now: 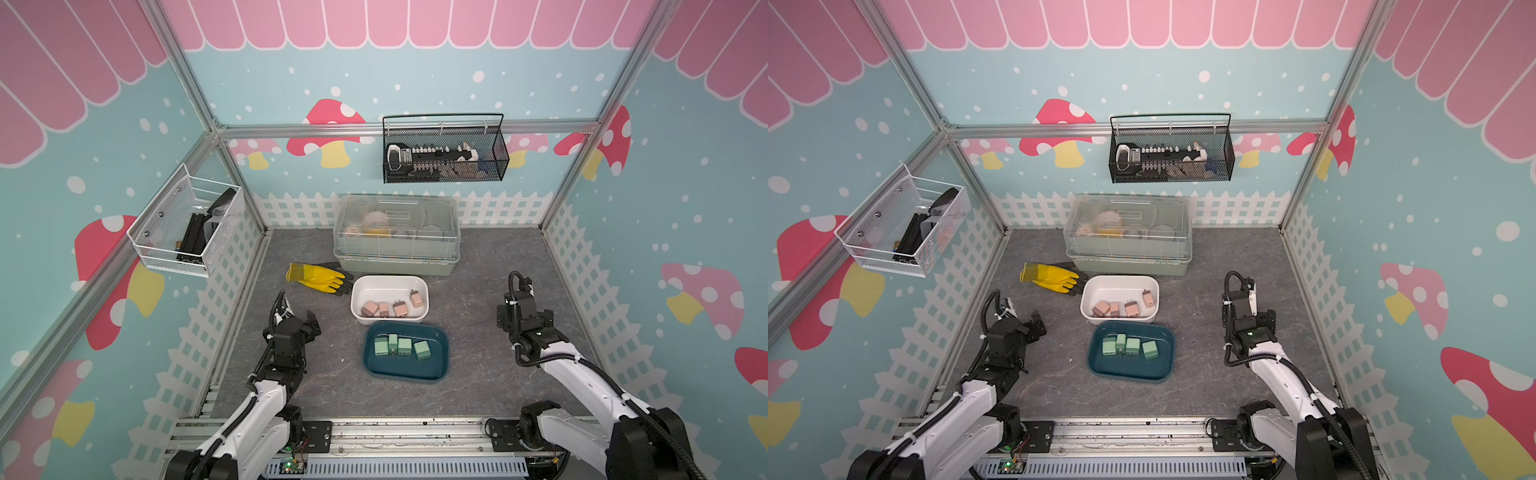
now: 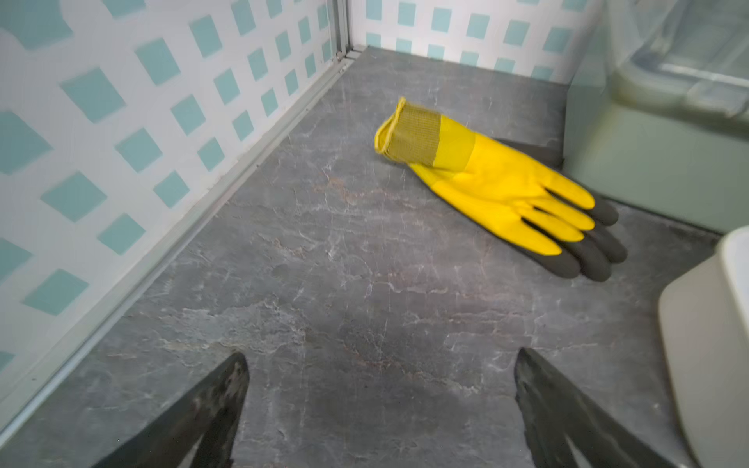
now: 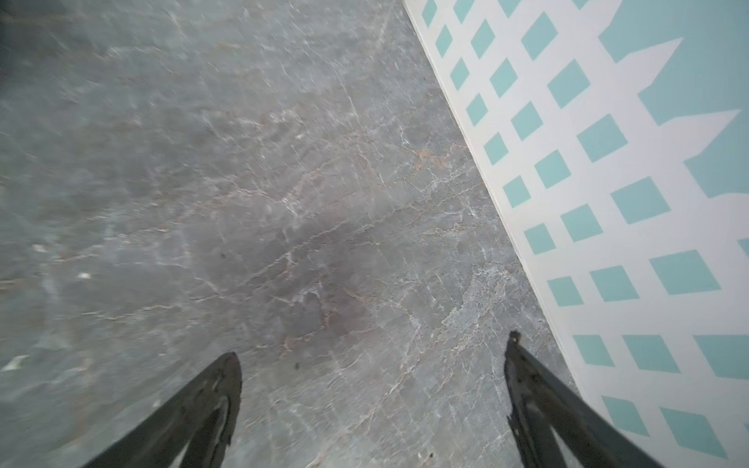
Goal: Place the plugs by color into the storage box
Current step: Reset both arms
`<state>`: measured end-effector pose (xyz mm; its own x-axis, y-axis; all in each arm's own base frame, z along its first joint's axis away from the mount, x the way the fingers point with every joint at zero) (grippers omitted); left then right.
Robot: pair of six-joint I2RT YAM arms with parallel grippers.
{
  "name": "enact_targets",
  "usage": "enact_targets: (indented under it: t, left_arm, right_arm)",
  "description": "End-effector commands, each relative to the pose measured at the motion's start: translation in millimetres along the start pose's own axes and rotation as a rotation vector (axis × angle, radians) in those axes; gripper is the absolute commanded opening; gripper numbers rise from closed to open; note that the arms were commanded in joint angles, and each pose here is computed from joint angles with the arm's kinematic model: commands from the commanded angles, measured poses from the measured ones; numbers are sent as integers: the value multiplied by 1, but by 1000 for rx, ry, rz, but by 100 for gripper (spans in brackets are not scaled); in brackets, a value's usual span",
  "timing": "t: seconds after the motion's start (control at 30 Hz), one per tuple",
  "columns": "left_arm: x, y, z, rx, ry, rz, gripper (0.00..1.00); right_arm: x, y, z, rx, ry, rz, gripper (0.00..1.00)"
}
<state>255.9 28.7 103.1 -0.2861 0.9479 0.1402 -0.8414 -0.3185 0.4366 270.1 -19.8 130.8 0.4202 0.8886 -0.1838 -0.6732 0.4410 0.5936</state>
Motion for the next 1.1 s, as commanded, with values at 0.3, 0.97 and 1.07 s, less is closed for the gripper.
enact_targets:
  t: [0.3, 0.97, 1.07]
  left_arm:
    - [-48, -66, 72, -268, -105, -217, 99]
    - [-52, -76, 71, -214, -118, -208, 99]
    - [-51, -82, 70, -192, -104, -234, 99]
  right_arm:
    - [23, -59, 53, -305, -63, 47, 95]
    - [26, -63, 34, -386, -85, 164, 99]
    - [26, -64, 35, -389, -88, 160, 99]
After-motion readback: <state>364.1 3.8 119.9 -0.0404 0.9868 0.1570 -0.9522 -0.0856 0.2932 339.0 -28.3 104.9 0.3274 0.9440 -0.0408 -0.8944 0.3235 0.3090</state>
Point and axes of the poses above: each gripper's point midway between its finger pads, its own y axis back along the fingers, its own x axis along the line the jaws close on, z = x × y, the point moved 4 cm from there along y, back along the fingers, and after that the axes turned 10 degrees about -y, right-handed, at the moved point
